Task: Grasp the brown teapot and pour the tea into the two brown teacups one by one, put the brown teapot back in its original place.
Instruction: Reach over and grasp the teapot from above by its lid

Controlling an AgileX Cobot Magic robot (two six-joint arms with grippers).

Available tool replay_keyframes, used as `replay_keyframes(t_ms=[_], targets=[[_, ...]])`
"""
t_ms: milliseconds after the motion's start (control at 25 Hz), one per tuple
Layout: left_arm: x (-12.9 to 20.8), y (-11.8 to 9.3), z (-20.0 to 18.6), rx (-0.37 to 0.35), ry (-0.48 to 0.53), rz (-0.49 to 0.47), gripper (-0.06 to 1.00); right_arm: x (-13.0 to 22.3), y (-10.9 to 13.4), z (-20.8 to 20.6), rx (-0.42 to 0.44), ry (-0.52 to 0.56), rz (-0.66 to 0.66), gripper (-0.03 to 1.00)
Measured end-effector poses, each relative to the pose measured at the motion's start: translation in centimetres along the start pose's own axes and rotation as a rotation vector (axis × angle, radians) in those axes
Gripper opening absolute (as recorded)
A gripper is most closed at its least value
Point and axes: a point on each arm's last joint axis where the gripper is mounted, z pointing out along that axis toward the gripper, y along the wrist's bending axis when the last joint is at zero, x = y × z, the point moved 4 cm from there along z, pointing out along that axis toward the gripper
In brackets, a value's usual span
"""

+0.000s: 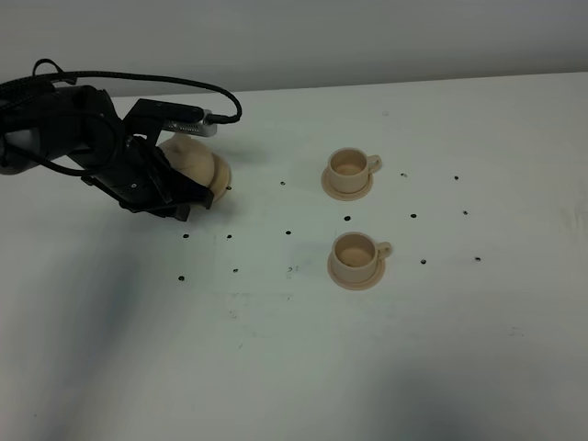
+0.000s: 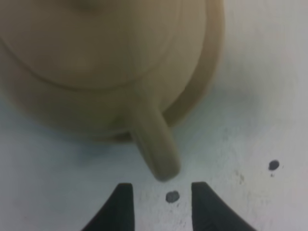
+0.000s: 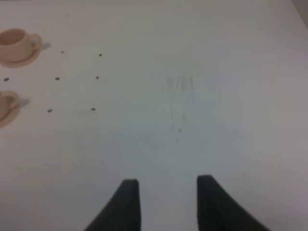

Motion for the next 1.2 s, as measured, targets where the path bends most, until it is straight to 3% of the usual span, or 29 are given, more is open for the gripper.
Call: replay_keyframes(t_ms=[400,1200], targets=[[-0.86,-0.08,-0.03,0.008,-0.066,-0.068,0.28,0.00,0.00,0.00,0.000,0.000,-0.001,0.31],[-0.85,0.47,-0.08,0.013,-0.070,-0.191,0.28,0.00,0.00,0.00,0.000,0.000,-0.001,0.31]])
